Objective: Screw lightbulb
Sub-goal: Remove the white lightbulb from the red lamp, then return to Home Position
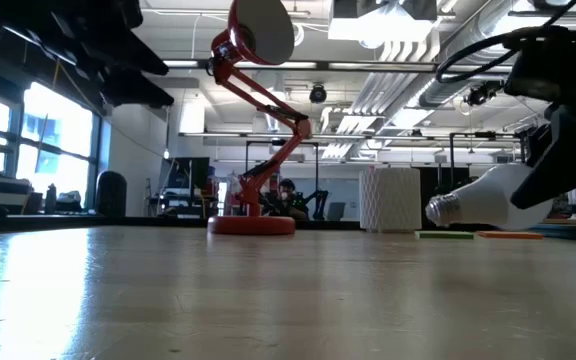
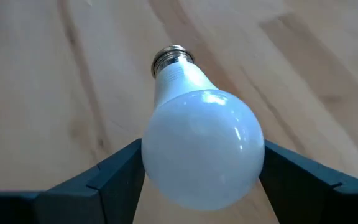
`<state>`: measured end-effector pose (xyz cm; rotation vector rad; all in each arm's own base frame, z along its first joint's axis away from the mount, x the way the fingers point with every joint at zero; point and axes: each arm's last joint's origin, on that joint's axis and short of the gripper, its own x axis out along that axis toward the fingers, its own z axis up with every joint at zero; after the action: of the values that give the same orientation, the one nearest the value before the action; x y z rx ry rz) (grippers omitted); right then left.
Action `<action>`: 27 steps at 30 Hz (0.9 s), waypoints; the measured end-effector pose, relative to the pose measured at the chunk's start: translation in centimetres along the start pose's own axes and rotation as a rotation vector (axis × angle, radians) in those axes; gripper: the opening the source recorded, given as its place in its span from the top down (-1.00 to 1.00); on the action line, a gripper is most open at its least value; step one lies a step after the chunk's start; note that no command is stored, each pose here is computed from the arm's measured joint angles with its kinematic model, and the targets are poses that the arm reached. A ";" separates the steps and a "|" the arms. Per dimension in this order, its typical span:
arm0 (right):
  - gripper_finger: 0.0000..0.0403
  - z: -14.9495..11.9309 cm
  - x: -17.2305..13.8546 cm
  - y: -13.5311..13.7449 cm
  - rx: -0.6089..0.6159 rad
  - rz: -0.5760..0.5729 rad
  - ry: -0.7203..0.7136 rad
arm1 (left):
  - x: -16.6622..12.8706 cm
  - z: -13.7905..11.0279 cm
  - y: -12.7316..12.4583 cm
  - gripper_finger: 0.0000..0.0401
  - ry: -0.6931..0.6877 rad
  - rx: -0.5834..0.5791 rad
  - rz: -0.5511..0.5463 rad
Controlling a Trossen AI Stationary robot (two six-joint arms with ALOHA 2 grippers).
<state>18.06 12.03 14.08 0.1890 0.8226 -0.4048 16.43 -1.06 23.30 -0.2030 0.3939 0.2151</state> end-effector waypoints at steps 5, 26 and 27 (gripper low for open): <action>-0.46 -0.3 1.4 -0.5 0.027 0.099 -0.055 | 2.0 -0.6 -1.6 -0.68 0.018 0.067 -0.006; -0.62 2.8 2.4 -0.7 0.000 0.133 -0.123 | 6.2 -3.0 -4.0 -0.68 0.078 0.118 -0.017; -0.62 3.0 2.3 -0.6 -0.003 0.135 -0.125 | 6.3 -3.1 -4.1 -0.68 0.075 0.117 -0.020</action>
<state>21.21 9.94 14.34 0.2129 0.6829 -0.2860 22.06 -4.61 18.62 -0.0998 0.4773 0.1644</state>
